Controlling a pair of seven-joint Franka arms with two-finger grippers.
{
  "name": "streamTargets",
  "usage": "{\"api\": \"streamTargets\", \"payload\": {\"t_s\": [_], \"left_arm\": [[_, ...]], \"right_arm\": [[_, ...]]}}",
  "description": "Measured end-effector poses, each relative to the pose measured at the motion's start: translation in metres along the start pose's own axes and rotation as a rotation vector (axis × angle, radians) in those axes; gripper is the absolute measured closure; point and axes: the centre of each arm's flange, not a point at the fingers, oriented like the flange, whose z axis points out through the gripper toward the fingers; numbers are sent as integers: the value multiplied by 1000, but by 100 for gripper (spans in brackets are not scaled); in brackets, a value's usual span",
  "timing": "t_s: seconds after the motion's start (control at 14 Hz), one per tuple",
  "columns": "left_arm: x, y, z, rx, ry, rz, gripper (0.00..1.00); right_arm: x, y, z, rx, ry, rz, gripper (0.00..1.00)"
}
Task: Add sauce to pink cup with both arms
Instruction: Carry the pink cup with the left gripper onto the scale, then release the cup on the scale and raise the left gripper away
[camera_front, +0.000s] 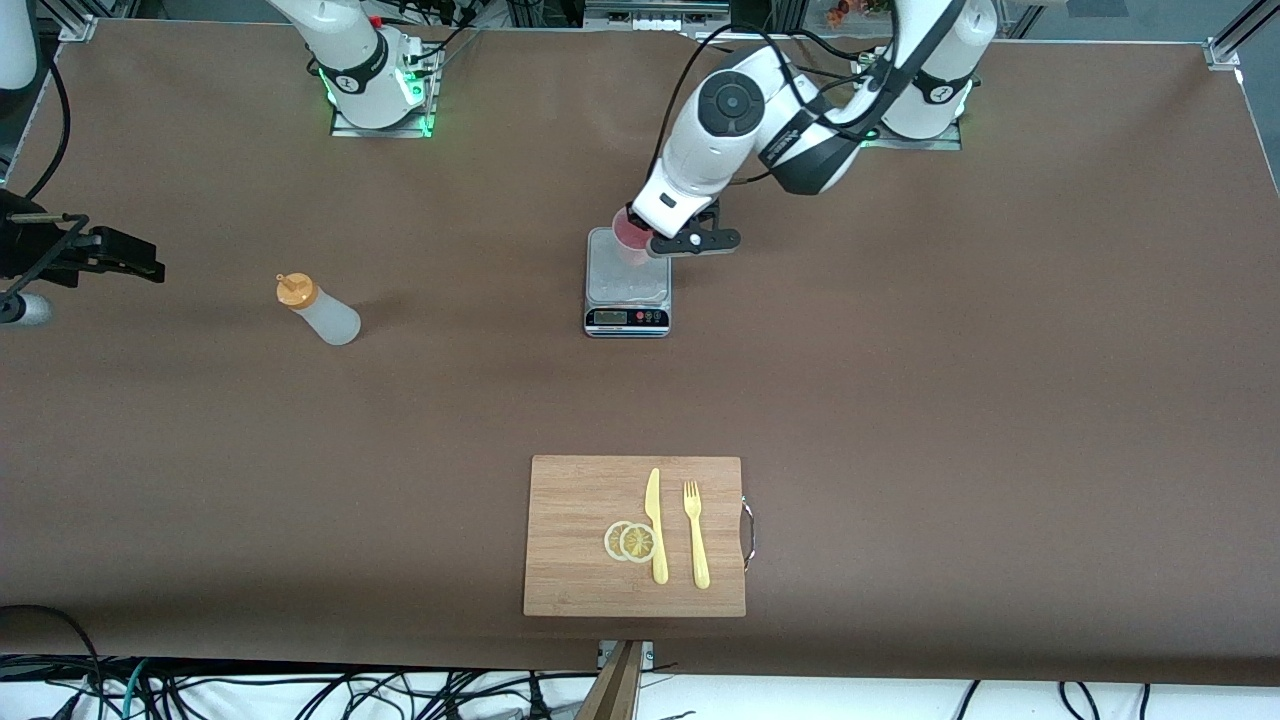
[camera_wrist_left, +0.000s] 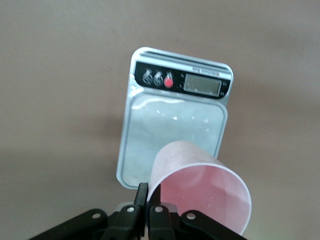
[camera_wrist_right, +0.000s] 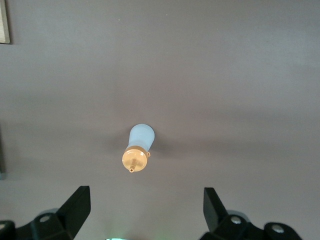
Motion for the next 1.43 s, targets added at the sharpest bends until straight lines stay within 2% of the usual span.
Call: {"api": "streamTargets", "payload": {"t_s": [0.21,0.57,0.86,0.93,1.14,1.43], "left_arm": [[-12,9,29,7,9,10,96],[7,-3,45,31,22,-14,96],[16,-6,45,25,33,-27,96],[15,-6,46,24,33,-26,93],[13,-4,46,20,35,-21,65],[20,1,31,0,57,-26,25]], "right_arm": [[3,11,9,2,-15,19,0],[-2,44,19,15,-56,59,0],[-7,74,31,35,-87,-19,0],[-8,84,36,42,-95,-52,0],[-10,109,50,65,-112,-170,0],[-9,128,69,116,-120,-402,0]]}}
